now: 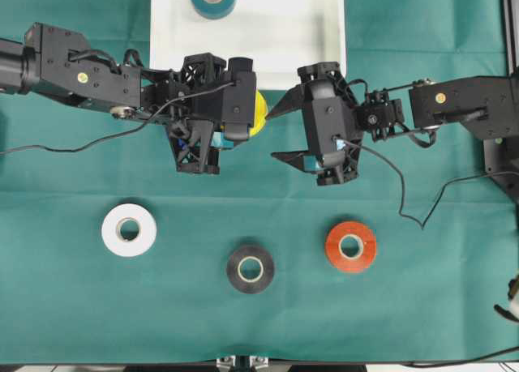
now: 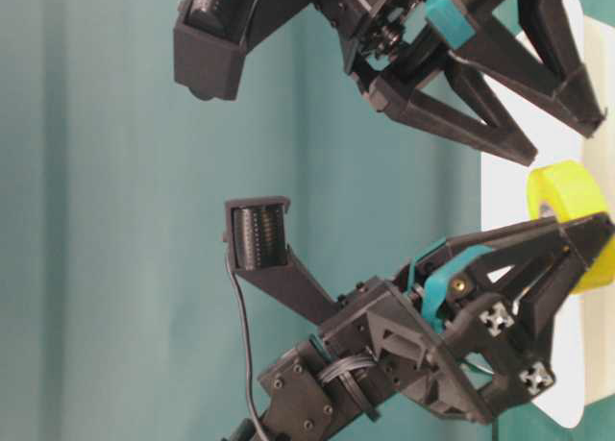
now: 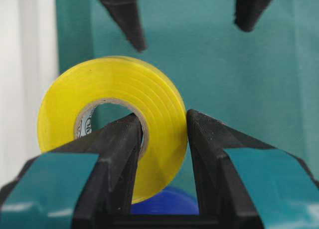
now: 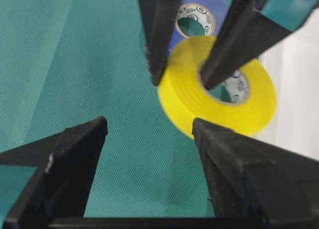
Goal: Put the tape alternately from left to right into the white case.
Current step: 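Lift the yellow roll with the left gripper and place it in the tray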
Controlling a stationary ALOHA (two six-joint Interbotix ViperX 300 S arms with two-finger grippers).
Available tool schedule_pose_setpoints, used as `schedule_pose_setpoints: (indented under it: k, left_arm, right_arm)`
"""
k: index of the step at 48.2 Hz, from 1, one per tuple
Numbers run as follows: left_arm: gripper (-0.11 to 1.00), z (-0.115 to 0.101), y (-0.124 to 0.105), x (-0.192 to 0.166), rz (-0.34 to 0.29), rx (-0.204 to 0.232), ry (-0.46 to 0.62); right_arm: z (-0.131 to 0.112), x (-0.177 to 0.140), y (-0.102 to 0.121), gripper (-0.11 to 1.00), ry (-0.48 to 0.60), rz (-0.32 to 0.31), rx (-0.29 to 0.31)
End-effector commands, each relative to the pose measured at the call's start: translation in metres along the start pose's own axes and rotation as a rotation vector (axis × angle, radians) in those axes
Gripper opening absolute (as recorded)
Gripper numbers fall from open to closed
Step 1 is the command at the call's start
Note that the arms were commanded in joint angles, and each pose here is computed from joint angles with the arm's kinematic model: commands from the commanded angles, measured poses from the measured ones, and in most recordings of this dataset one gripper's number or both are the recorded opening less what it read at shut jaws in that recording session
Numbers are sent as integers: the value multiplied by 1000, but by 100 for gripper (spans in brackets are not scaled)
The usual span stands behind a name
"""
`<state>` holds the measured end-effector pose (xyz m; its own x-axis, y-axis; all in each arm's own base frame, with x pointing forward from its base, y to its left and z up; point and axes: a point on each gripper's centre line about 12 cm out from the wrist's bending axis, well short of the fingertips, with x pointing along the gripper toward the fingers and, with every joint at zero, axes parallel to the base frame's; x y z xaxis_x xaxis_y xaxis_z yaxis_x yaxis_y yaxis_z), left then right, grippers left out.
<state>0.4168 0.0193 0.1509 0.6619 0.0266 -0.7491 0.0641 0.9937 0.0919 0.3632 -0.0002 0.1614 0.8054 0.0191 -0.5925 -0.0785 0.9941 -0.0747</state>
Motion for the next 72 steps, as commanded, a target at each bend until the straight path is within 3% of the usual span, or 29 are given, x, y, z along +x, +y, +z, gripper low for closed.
schedule_pose_setpoints:
  k: [1, 23, 43, 63, 72]
  left_arm:
    - [-2, 15, 11, -13, 23, 6, -52]
    - [-2, 15, 81, -18, 146, 27, -66]
    - [-2, 22, 133, -1, 227, 92, -65]
    - [-2, 9, 166, 5, 279, 59, -56]
    - [-2, 10, 167, 4, 287, 90, -63]
  right_arm:
    - [14, -8, 1, 76, -49, 0, 1]
    - [11, -16, 4, 76, -53, 7, -3]
    - [10, -16, 4, 76, -53, 7, -5]
    - [11, -17, 5, 76, -57, 9, -5]
    - [11, -17, 5, 76, -56, 9, -5]
